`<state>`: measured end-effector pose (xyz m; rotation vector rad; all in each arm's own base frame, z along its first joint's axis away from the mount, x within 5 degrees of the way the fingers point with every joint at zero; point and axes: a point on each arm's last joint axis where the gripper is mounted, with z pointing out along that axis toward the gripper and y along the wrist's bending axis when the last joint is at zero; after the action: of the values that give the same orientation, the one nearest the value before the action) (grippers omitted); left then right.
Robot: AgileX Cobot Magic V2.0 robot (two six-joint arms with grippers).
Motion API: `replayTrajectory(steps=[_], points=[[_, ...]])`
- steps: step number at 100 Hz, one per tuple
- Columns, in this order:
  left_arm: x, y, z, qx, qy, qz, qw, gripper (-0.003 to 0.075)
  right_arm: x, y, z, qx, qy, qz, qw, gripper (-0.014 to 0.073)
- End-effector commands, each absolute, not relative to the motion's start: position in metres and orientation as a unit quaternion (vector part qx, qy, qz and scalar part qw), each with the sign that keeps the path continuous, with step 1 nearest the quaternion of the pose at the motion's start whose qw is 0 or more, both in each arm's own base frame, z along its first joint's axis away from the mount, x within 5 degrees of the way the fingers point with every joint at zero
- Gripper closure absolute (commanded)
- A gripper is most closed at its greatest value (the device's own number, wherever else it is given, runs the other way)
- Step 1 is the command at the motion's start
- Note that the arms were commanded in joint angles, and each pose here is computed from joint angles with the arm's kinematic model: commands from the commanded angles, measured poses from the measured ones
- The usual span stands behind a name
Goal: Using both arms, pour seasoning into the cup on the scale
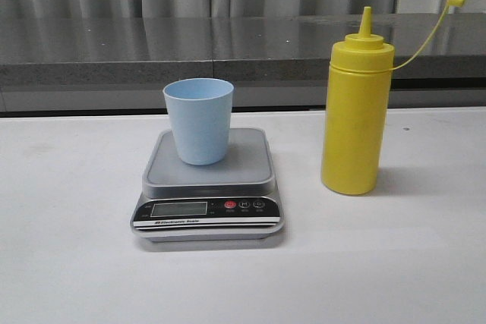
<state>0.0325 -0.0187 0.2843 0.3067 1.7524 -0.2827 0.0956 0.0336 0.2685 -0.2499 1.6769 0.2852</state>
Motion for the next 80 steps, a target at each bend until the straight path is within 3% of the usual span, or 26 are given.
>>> replayTrajectory(steps=[1,14,80], points=[[0.033,-0.018,0.299,0.118,0.734,-0.130,0.656,0.0682,0.087,0.030,0.285,-0.107,0.704,0.124,0.691,0.0662],[0.033,-0.018,0.299,0.118,0.734,-0.130,0.656,0.0682,0.075,0.025,0.290,-0.122,0.679,0.106,0.716,0.0662],[0.033,-0.018,0.299,0.118,0.734,-0.130,0.656,0.0682,0.069,0.021,0.282,-0.113,0.667,0.092,0.730,0.0662]])
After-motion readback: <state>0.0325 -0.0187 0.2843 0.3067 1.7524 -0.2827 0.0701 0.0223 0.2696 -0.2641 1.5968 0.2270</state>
